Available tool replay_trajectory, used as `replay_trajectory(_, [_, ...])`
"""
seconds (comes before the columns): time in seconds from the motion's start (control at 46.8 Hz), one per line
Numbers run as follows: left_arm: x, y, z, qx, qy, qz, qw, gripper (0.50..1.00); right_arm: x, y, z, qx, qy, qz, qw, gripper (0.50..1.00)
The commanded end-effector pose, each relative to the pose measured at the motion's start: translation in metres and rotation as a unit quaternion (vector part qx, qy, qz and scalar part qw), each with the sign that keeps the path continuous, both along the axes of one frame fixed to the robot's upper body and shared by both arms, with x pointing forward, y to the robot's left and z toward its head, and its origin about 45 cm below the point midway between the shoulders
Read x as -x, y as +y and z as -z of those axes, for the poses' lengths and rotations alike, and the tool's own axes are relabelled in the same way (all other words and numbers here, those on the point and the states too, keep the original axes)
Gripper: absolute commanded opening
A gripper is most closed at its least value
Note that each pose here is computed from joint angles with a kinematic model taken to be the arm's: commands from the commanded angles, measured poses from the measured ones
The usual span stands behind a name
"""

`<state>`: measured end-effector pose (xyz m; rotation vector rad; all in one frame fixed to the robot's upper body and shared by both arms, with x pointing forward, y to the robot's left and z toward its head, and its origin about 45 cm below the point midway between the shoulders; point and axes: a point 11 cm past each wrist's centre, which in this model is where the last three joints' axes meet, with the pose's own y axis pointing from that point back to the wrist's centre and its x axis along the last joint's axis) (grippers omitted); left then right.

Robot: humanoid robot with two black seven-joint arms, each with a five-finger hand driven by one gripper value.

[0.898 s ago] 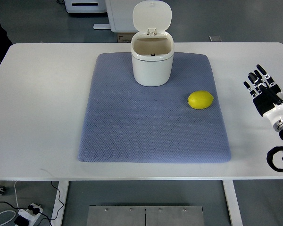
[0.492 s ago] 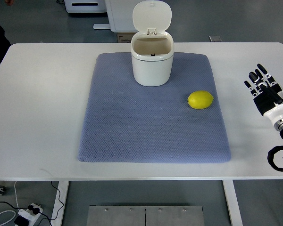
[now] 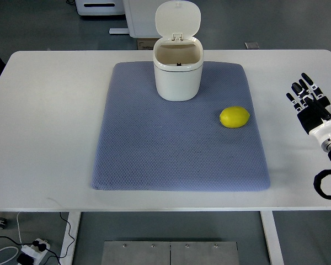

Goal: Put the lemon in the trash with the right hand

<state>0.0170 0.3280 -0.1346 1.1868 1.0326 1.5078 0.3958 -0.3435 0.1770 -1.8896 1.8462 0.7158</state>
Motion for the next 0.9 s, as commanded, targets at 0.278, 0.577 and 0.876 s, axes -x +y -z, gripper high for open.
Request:
replay_trajectory(0.278, [0.000, 0.000, 0.000, 0.000, 0.000, 0.000, 1.000, 1.000, -0.002, -0.007, -0.006, 0.008, -0.007, 0.004, 1.000, 1.000])
replay_trajectory(0.577, [-0.001, 0.000, 0.000, 0.000, 0.000, 0.000, 1.000, 1.000, -0.003, -0.012, -0.010, 0.016, -0.012, 0.005, 1.000, 1.000])
replay_trajectory(0.876, [-0.001, 0.000, 0.000, 0.001, -0.001, 0.000, 1.000, 1.000, -0.005, -0.009, -0.022, 0.012, -0.045, -0.027, 0.999, 1.000])
